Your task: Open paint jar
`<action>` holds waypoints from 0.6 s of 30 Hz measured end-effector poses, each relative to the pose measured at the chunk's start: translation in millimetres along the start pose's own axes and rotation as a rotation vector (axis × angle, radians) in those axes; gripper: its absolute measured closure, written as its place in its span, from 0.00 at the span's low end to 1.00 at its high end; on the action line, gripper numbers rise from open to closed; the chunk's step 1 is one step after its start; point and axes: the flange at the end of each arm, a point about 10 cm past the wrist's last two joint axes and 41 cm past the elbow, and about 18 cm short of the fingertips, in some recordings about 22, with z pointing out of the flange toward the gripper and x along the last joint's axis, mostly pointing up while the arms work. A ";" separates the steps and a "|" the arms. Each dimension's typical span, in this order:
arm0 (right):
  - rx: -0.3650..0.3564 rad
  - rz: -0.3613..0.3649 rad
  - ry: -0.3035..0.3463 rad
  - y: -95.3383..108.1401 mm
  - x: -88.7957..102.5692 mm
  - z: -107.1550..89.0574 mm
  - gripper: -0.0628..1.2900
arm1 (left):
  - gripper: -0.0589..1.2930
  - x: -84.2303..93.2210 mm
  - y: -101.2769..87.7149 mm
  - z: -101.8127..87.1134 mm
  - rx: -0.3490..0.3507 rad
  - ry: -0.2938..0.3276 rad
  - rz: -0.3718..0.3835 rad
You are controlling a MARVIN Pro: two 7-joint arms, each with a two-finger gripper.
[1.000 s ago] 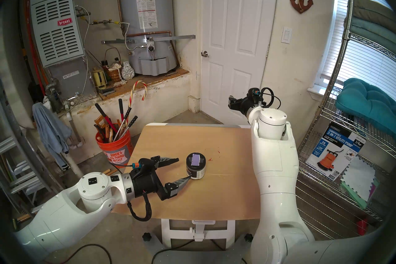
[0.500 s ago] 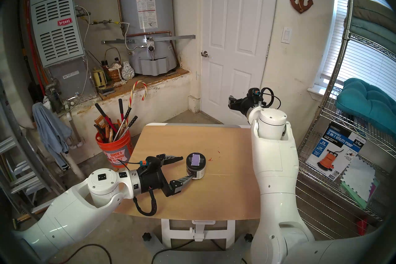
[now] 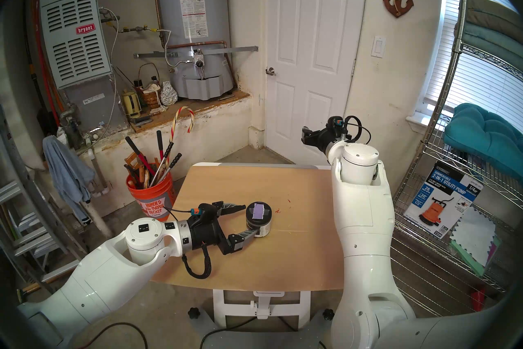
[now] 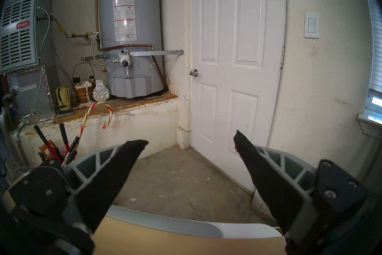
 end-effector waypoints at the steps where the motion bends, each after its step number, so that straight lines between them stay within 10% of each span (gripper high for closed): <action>1: 0.000 0.000 0.000 0.0 0.0 0.0 0.05 | 0.02 0.2 -0.7 0.7 -0.003 0.000 0.000; 18: 0.000 0.000 0.000 0.0 0.0 0.0 0.05 | 0.02 4.3 -21.5 9.0 -0.088 -0.051 -0.017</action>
